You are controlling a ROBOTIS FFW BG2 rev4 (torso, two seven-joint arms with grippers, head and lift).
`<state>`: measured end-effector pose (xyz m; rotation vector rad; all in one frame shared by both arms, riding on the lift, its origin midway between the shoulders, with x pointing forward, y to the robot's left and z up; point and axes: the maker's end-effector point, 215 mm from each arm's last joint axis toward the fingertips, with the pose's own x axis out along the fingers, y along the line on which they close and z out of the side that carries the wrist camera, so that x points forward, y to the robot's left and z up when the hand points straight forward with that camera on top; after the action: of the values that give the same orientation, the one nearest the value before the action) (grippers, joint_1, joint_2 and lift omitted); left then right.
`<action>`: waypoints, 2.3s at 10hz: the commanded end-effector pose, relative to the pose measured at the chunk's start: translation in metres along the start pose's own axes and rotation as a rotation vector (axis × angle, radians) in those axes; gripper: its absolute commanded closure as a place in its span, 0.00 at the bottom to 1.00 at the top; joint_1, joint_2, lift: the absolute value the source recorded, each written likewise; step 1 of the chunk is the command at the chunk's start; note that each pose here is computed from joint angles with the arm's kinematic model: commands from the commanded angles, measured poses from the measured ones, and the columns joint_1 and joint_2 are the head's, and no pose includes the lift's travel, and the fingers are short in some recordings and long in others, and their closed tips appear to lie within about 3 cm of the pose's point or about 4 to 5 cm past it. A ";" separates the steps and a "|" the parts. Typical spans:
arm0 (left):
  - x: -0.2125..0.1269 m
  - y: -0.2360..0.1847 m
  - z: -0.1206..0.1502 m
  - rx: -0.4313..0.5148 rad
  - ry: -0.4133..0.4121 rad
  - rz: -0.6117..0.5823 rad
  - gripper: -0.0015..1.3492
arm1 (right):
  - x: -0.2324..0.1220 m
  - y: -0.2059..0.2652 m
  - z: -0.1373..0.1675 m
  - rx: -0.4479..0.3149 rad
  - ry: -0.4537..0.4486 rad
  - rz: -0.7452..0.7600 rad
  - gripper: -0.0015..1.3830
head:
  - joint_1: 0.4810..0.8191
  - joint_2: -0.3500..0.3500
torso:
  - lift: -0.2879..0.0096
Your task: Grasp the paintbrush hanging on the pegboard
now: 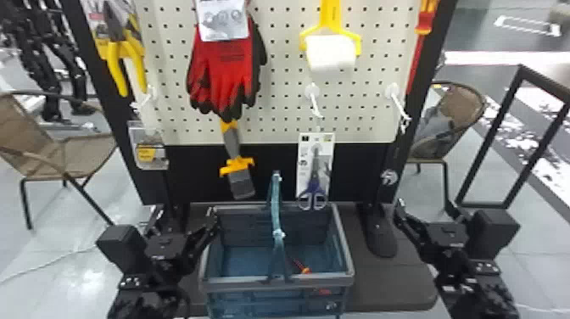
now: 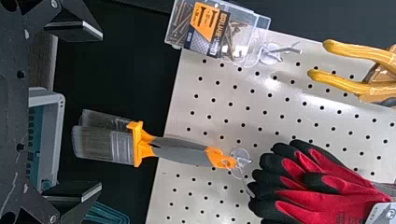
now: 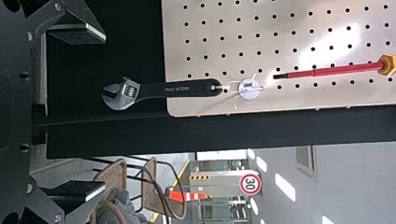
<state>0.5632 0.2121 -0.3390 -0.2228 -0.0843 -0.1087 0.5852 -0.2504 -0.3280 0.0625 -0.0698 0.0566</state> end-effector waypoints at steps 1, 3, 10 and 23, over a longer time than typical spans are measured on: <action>0.000 0.000 -0.001 0.013 0.004 -0.001 0.13 | 0.000 0.000 -0.001 0.000 0.003 0.000 0.13 | 0.20 0.50 | 0.63; 0.001 0.004 -0.004 0.049 0.016 0.003 0.13 | 0.000 0.000 -0.002 0.001 0.006 0.000 0.13 | 0.20 0.50 | 0.63; 0.008 0.016 0.003 0.085 0.024 -0.014 0.13 | 0.001 0.001 -0.007 0.000 0.026 0.000 0.13 | 0.20 0.50 | 0.63; 0.114 -0.006 0.057 0.070 0.088 -0.521 0.13 | 0.006 0.015 -0.003 0.003 0.019 0.028 0.13 | 0.20 0.50 | 0.63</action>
<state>0.6685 0.2109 -0.2735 -0.1221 -0.0635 -0.6283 0.5902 -0.2357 -0.3304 0.0635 -0.0510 0.0839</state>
